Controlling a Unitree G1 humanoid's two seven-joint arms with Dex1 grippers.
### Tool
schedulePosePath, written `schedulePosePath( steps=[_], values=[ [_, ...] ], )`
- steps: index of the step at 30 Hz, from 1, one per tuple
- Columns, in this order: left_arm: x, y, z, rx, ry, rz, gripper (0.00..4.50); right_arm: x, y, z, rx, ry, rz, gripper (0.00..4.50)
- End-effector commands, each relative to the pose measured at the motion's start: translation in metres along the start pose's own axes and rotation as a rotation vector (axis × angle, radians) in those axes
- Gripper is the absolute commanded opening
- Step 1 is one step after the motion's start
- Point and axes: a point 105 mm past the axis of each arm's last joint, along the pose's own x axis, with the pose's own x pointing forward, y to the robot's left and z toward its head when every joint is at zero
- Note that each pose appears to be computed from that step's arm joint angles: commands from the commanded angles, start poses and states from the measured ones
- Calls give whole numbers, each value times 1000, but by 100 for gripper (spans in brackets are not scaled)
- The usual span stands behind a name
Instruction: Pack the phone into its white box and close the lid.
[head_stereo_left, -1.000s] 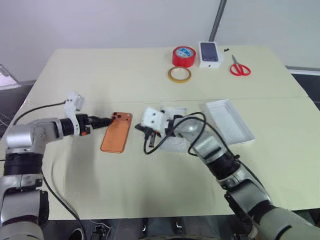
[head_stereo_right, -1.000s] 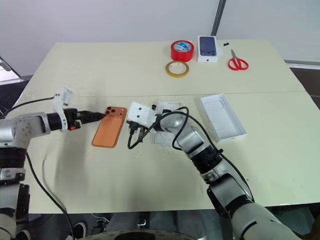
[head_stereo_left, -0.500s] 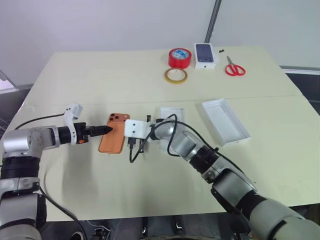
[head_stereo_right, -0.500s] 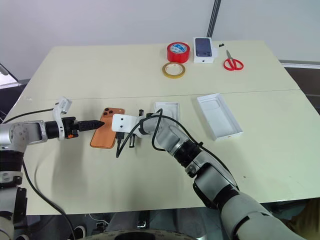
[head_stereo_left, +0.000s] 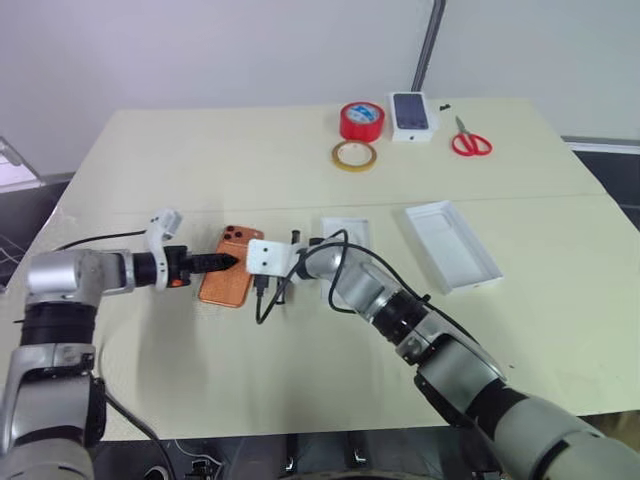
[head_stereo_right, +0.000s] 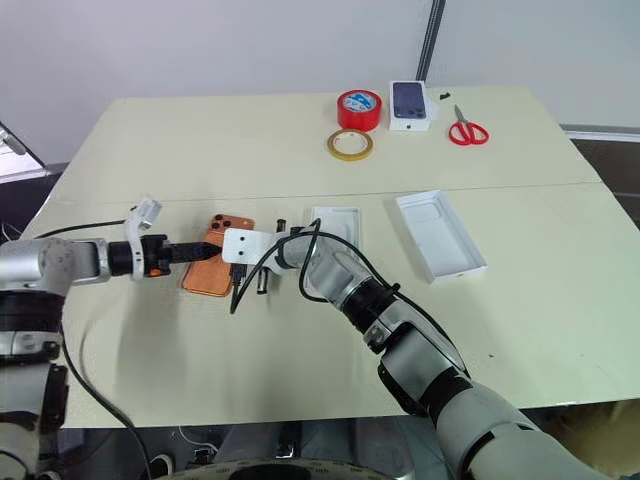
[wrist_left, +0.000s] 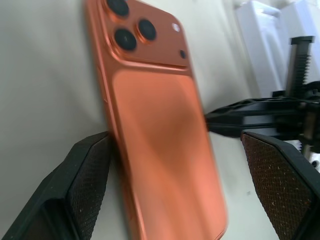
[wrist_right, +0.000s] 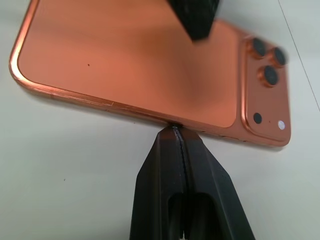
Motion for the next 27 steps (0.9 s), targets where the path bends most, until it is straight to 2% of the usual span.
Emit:
schedulePosePath(
  steps=[1, 9, 13, 16, 20, 27],
  values=[
    [18, -11, -19, -91, 71, -78, 425, 1, 3, -4, -4, 13, 8, 1],
    [4, 4, -10, -97, -1, -10, 425, 0, 4, -4, -2, 6, 9, 1],
    [-6, 11, -14, -124, -10, 4, 425, 0, 3, -7, -5, 14, 5, 1],
    [-11, 14, -17, -139, -9, 10, 339, 0, 4, -6, -9, 13, 6, 0],
    [-15, 14, -16, -143, -14, 6, 139, 1, 7, -4, -17, 6, 17, 0],
    [-14, 16, -21, -178, -17, -6, 139, 0, 8, -4, -19, 3, 19, 0]
  ],
)
